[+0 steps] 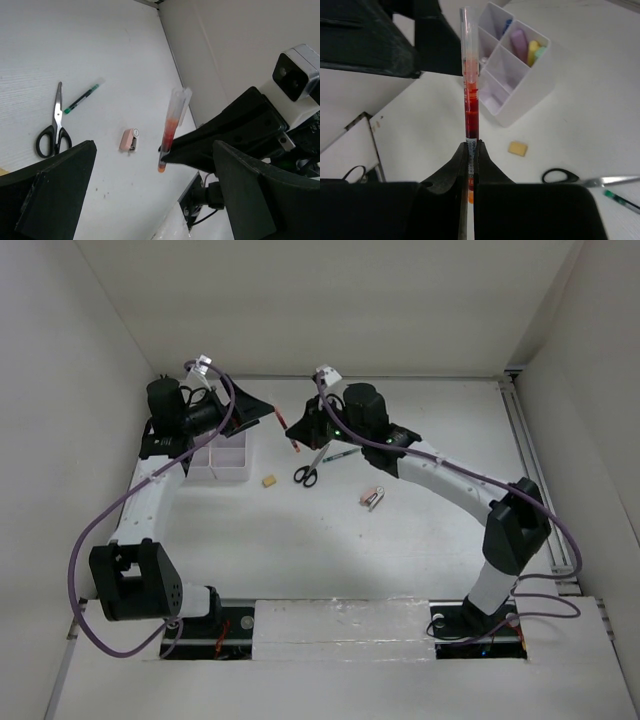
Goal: Sort the stationery into containers
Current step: Pick up the pen from the center of the board, then place the pen in the storage box.
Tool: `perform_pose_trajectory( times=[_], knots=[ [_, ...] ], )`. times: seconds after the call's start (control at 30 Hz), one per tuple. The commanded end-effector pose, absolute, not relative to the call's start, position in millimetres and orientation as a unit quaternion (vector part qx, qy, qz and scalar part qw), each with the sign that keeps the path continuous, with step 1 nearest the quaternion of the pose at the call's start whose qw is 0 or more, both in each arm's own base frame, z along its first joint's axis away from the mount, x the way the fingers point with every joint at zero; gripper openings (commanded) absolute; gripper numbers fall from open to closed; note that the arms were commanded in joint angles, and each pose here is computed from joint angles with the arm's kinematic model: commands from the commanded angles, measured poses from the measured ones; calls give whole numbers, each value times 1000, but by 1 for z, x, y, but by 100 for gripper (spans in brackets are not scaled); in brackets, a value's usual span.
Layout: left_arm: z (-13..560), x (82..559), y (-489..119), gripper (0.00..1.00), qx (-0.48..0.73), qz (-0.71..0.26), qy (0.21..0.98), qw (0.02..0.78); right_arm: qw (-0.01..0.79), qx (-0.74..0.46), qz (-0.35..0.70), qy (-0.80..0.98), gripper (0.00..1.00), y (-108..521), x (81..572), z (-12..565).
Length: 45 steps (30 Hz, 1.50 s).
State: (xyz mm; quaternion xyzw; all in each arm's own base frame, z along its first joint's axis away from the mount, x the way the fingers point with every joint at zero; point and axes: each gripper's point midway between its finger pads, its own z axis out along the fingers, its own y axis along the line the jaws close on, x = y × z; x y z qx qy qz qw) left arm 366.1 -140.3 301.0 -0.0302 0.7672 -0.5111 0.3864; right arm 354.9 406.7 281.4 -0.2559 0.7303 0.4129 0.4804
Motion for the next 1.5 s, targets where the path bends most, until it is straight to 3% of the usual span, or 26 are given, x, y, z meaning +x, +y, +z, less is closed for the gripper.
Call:
perform_pose_trajectory(
  times=[0.0,0.13,0.23,0.27,0.37,0.4,0.43,0.5,0.53,0.57,0.6,0.63,0.83,1.0,1.17,1.47],
  knots=[
    [333,353,-145,100,20,-529,737,421,500,-291,462,672,0,435,338,327],
    [331,356,-143,98,9,-523,740,423,496,-291,475,666,0,450,336,334],
    [334,356,-142,86,12,-518,738,432,486,-291,486,666,0,454,333,334],
    [334,357,-141,70,9,-515,739,435,482,-294,489,664,0,454,331,334],
    [329,359,-141,43,4,-515,742,428,481,-298,505,652,0,457,327,342],
    [333,359,-141,28,6,-515,741,431,481,-298,505,652,0,457,327,342],
    [333,359,-141,19,6,-515,741,431,475,-301,507,654,0,459,327,336],
    [330,364,-137,1,-5,-503,744,439,473,-302,514,649,9,460,324,339],
    [330,367,-135,0,-11,-494,748,444,468,-302,512,654,41,460,324,331],
    [330,367,-132,0,-22,-486,750,448,467,-297,517,653,59,459,322,334],
    [330,375,-126,0,-35,-466,753,463,465,-284,513,663,86,458,325,328],
    [329,375,-122,0,-44,-454,757,467,469,-279,509,666,100,454,325,329],
    [311,407,-34,0,-227,-250,780,527,479,-218,443,726,100,403,338,282],
    [332,428,49,0,-300,-119,754,572,478,-211,404,751,100,356,325,250],
    [326,445,95,0,-346,-4,751,562,492,-198,383,756,100,325,320,244],
    [304,435,139,0,-437,93,699,559,484,-215,391,753,100,312,304,238]
  ],
)
